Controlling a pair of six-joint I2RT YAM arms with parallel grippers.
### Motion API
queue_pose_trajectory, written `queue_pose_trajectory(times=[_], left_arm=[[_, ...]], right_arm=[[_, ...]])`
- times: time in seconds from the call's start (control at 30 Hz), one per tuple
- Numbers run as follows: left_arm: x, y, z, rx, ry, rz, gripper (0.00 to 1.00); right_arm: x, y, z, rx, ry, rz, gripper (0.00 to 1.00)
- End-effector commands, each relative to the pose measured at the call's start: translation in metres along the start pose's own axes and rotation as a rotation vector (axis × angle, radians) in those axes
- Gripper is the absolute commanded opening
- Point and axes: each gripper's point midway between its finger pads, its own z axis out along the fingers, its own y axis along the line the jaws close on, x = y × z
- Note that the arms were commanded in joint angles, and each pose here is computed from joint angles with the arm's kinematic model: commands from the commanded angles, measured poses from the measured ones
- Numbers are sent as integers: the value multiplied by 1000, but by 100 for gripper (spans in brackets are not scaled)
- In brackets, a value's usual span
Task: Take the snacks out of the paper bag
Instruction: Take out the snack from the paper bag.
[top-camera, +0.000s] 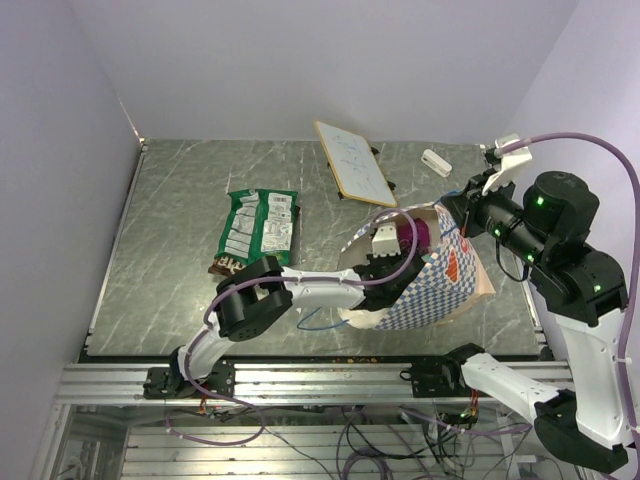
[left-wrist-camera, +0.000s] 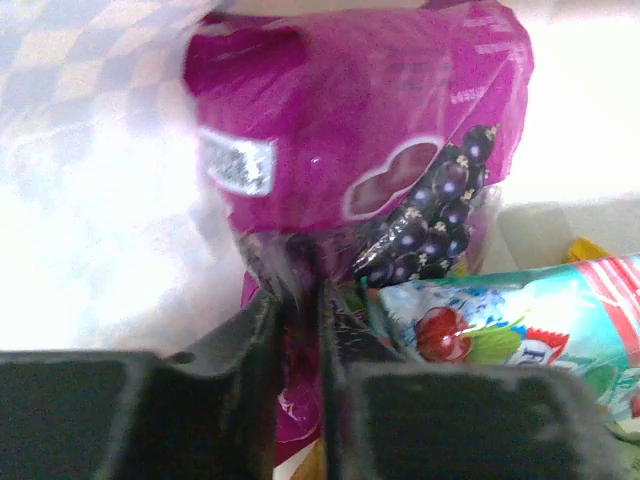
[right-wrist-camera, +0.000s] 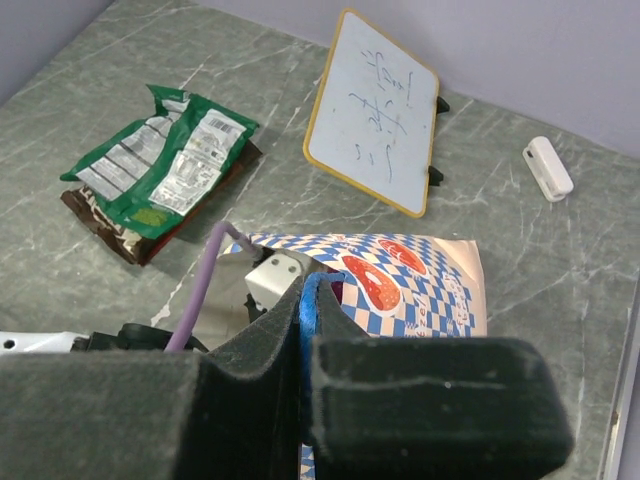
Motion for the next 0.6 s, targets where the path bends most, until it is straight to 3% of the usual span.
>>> queue_pose_trajectory(times=[0.0, 0.07, 0.57], left_arm=[[-31, -34, -14, 118, 7, 26, 14], [-41, -39, -27, 146, 23, 26, 7], [-108, -77, -154, 516, 183, 101, 7]], right_arm=[[-43, 3, -15, -17, -181, -52, 0], [-44, 1, -16, -9, -194, -60, 0], [-37, -27, -20, 152, -225, -53, 0]])
